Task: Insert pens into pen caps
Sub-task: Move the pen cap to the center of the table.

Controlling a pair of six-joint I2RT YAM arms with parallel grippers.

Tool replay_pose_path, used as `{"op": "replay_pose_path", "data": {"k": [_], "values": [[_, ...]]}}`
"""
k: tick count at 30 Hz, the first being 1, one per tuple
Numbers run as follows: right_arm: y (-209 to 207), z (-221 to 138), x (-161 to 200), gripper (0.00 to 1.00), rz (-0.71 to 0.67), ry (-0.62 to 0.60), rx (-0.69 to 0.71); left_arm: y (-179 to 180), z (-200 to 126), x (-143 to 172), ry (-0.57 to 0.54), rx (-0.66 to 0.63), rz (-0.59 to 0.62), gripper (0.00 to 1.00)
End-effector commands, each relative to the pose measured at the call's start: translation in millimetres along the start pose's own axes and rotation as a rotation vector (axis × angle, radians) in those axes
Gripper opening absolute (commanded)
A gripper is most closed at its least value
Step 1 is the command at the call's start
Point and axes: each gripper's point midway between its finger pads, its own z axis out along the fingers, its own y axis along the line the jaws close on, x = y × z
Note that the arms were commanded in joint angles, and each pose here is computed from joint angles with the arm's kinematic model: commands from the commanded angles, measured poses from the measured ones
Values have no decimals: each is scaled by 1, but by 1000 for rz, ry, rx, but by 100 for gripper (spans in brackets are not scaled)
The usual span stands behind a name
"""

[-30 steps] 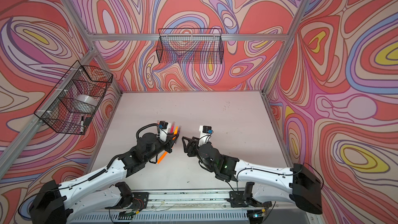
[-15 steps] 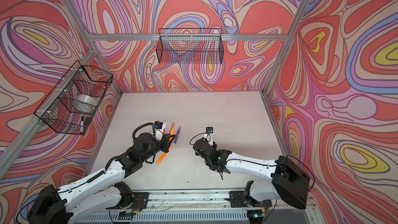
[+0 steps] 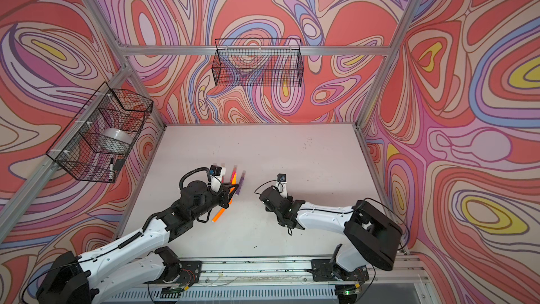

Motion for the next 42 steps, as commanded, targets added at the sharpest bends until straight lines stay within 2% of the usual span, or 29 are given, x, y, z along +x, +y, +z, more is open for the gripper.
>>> {"op": "replay_pose_path", "data": {"k": [1,6,16,21,42], "values": [[9,16,-5,27,3,15,-1,0,0,3,0,8,-6,0],[2,36,0,22,26,52,28,1,-2,4,-1,3,2,0],[-4,42,0,21,25,64,71,1,-3,6,-2,10,2,0],[-9,44,7,17,26,90,96,1,-3,6,-5,10,2,0],[-28,25,16,13,83,96,102,0,-4,7,0,17,0,0]]}}
